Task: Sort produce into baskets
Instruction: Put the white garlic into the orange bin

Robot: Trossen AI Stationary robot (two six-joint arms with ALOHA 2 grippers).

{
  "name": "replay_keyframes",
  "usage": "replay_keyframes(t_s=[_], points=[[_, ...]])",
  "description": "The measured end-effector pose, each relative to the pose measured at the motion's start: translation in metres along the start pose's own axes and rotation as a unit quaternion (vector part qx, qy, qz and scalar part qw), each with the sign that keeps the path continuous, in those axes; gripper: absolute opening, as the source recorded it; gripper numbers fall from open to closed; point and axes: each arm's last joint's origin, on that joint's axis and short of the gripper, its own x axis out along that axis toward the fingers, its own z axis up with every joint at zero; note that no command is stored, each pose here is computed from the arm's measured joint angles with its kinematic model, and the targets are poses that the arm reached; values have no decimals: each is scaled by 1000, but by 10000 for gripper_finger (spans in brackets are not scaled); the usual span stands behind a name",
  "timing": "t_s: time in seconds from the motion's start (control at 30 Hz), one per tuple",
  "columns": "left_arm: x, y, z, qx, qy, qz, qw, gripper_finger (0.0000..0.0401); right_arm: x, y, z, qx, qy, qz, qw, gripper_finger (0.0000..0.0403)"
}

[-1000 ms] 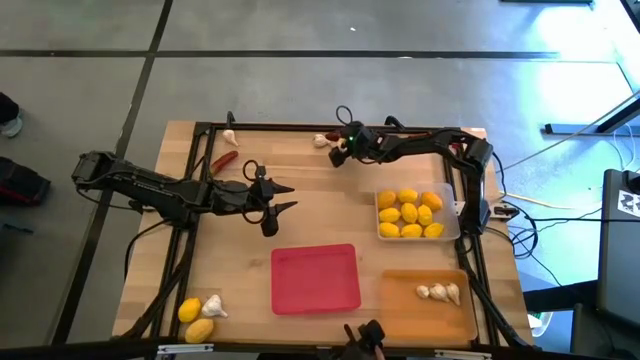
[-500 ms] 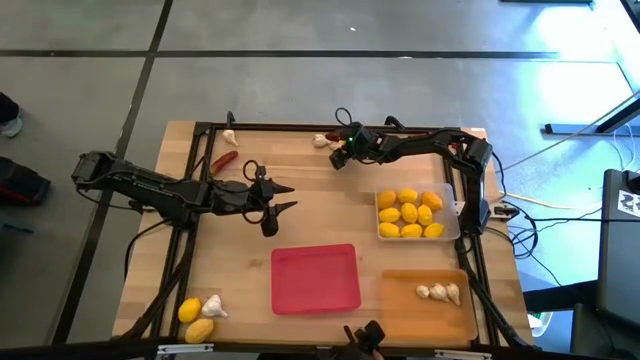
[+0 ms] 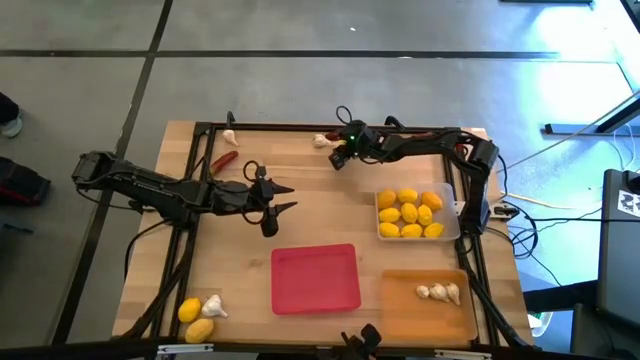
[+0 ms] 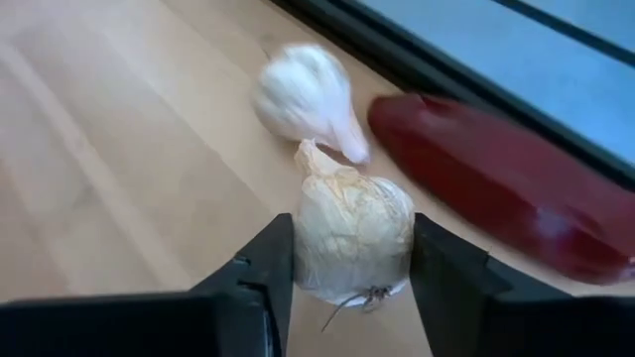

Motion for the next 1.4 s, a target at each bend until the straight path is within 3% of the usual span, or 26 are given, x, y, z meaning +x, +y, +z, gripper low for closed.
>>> replay_keyframes(t_s=[0.33,0.6,0.77,1.0,1.4], points=[[0,0,0,-8,1,0,1000,169,-49,34,18,-40,-33,41,998,156],[0,0,0,-10,1,0,1000,169,-102,56,19,-82,-15,68,994,156],[0,0,0,-13,1,0,1000,169,-134,66,13,-106,11,81,991,156],[0,0,0,-12,1,0,1000,169,-162,84,-4,-151,39,57,986,156],[0,0,0,-12,2,0,1000,169,-202,114,-32,-189,76,103,974,156]])
